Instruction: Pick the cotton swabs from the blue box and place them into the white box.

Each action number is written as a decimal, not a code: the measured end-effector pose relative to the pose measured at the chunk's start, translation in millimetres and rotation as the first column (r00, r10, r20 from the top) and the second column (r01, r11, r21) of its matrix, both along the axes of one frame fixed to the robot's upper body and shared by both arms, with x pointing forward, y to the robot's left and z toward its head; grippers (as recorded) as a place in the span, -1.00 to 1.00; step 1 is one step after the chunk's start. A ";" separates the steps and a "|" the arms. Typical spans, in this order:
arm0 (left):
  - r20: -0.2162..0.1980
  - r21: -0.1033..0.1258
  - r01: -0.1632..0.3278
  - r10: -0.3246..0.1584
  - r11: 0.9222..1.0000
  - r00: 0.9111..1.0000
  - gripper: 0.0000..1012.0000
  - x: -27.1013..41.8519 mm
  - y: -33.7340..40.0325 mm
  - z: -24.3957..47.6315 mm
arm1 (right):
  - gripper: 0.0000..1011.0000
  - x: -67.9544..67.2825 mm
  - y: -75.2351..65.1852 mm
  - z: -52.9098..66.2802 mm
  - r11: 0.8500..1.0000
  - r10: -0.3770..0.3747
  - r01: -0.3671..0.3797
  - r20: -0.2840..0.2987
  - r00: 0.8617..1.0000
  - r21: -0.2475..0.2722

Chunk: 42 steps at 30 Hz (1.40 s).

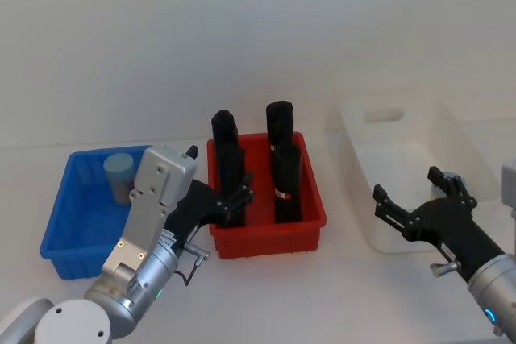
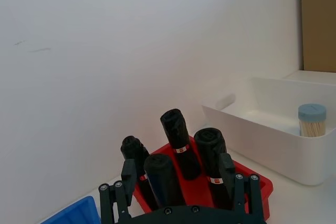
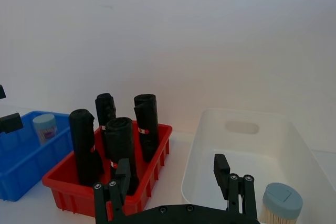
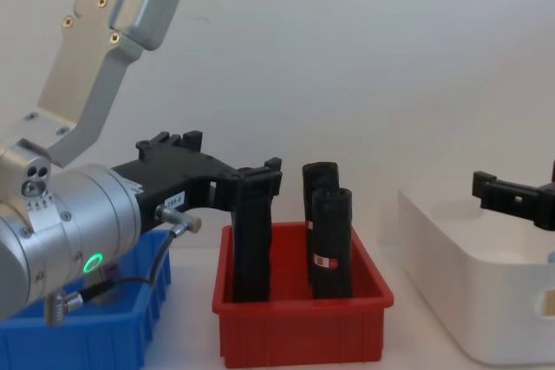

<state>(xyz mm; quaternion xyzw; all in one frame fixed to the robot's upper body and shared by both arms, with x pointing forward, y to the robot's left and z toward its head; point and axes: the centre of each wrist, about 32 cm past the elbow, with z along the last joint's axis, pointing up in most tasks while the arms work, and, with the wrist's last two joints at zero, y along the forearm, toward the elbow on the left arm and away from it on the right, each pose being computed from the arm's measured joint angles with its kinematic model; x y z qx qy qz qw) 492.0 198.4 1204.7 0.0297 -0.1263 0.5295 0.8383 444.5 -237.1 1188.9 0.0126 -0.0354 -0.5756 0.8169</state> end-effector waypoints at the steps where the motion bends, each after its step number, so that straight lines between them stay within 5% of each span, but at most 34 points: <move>1: 0.001 -0.001 -0.001 0.001 1.000 1.000 0.98 -0.2 -0.1 -0.2 | 0.98 0.0 0.0 0.0 1.000 0.000 0.000 0.000 1.000 0.000; 20: 0.003 -0.002 -0.003 0.003 1.000 1.000 0.98 -0.1 -0.1 -0.1 | 0.98 33.5 -1.2 -2.9 0.997 0.069 -0.069 -0.009 0.998 -0.031; 42: 0.001 -0.002 -0.003 0.003 1.000 1.000 0.98 0.0 0.0 -0.3 | 0.98 116.3 12.7 -24.5 0.962 0.251 -0.257 -0.062 0.966 -0.096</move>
